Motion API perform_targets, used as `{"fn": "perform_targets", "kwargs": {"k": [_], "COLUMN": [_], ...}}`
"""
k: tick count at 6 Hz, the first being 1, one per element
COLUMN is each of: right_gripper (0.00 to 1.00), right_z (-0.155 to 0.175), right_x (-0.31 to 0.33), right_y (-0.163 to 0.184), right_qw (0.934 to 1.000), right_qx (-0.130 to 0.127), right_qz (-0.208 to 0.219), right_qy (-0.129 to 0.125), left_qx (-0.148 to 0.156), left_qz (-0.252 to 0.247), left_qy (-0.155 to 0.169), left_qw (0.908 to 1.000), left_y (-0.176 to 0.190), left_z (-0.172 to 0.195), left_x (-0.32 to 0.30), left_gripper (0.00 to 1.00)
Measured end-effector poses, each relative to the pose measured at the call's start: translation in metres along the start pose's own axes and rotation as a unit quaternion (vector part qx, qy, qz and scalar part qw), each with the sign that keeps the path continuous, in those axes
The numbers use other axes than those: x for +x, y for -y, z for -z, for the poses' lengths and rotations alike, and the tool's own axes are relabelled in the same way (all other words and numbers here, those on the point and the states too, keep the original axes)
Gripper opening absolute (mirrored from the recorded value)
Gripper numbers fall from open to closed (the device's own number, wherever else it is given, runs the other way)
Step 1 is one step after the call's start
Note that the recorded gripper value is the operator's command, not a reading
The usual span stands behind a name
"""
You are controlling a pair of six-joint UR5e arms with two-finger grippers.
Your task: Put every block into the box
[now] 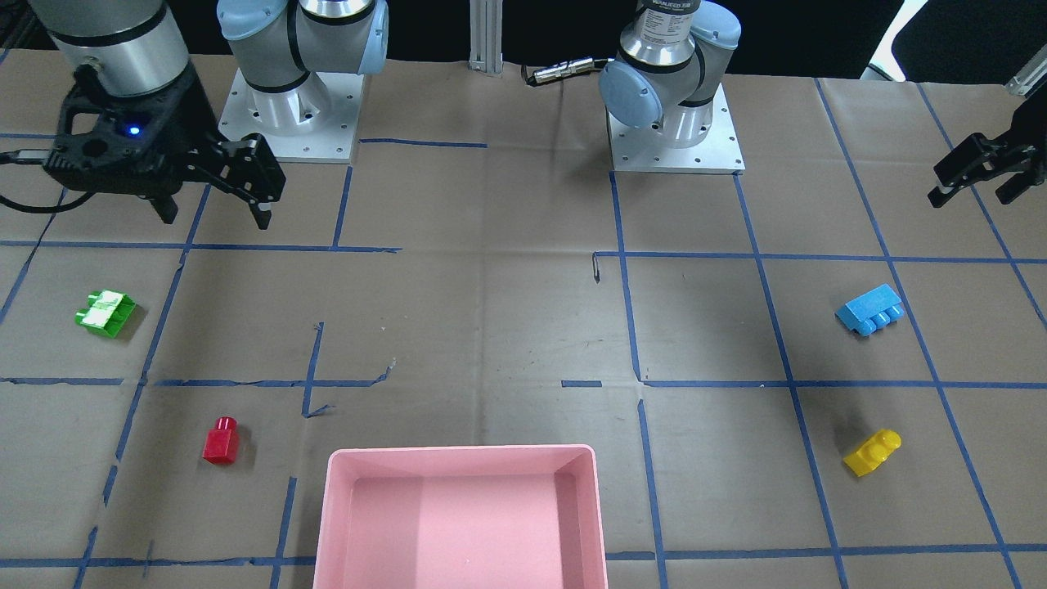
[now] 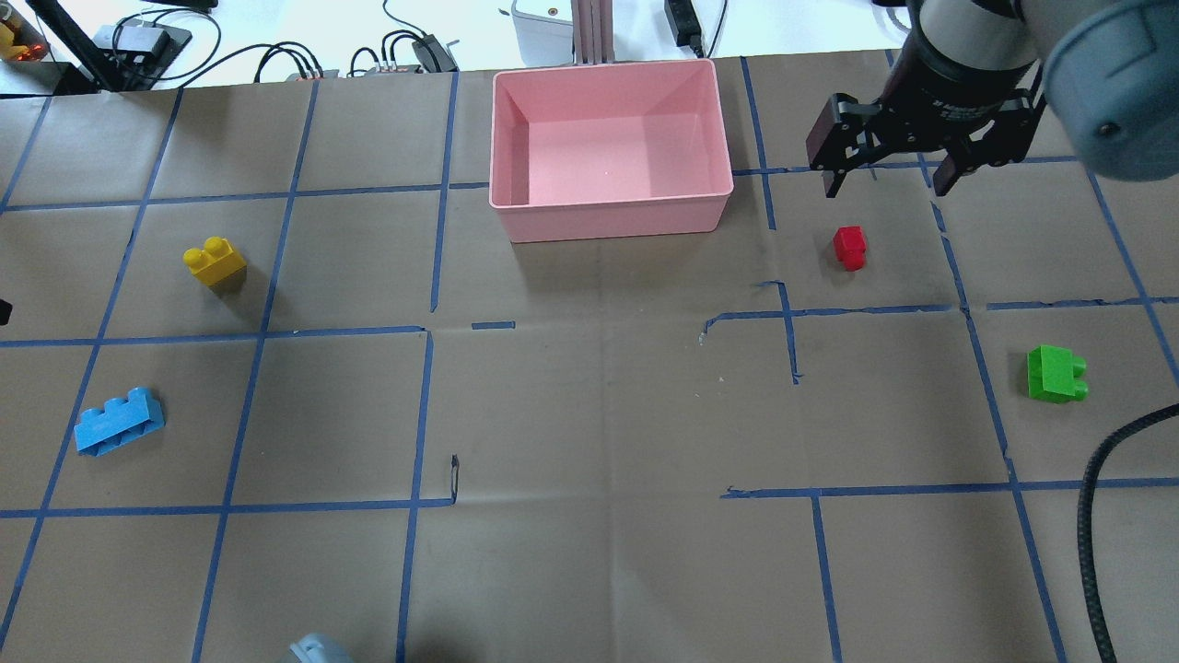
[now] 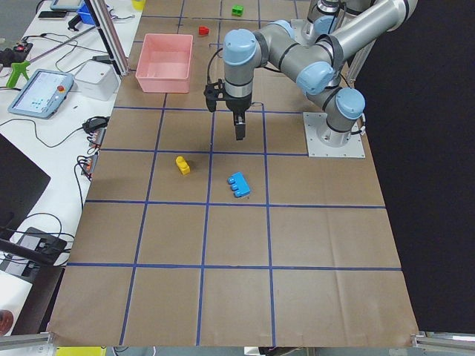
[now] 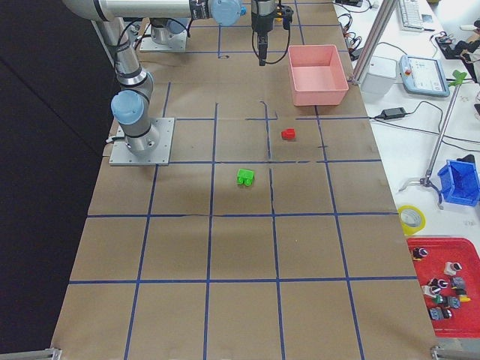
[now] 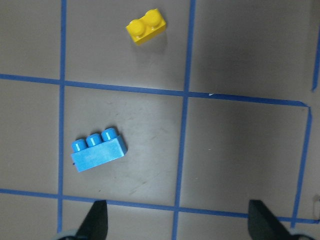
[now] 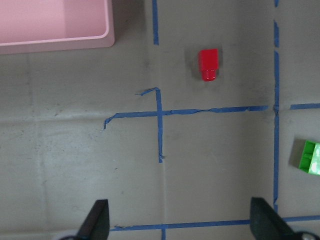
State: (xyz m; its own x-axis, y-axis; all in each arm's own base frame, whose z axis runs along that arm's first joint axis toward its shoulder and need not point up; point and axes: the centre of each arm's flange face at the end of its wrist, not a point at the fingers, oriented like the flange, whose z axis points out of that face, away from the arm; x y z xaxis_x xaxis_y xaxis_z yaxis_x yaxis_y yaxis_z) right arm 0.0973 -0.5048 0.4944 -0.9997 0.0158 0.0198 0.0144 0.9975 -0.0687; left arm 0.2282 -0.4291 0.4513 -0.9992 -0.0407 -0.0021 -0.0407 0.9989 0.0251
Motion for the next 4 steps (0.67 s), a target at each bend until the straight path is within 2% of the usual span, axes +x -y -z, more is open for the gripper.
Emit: {"fn": "perform_targets", "kwargs": {"k": [1,2,3,4], "right_gripper": [1.0,1.0,1.0,1.0], "right_z": [-0.003,-0.005,-0.008,-0.023], "right_x": [0.053,0.103,0.131,0.143], "right_y": [0.009,0.012,0.012,0.007], "right_qw": [0.9998,0.9994,0.9992,0.9993], "right_qx": [-0.002,-0.002,-0.002,-0.01], "right_qz": [0.021,0.035,0.039,0.036], "right_qy": [0.0,-0.003,-0.008,-0.01], "left_qx": [-0.005,-0.006,-0.005,-0.003], "left_qz": [-0.07,-0.172,-0.278,-0.377], "left_qy": [-0.004,-0.007,-0.01,-0.016], "left_qw": [0.9975,0.9851,0.9606,0.9262], "left_y": [-0.008,-0.01,-0.01,-0.009], "left_z": [-0.006,-0.009,-0.012,-0.017], "left_x": [-0.013,-0.018,-0.019,-0.019], "left_gripper": [1.0,1.0,0.99,0.99]}}
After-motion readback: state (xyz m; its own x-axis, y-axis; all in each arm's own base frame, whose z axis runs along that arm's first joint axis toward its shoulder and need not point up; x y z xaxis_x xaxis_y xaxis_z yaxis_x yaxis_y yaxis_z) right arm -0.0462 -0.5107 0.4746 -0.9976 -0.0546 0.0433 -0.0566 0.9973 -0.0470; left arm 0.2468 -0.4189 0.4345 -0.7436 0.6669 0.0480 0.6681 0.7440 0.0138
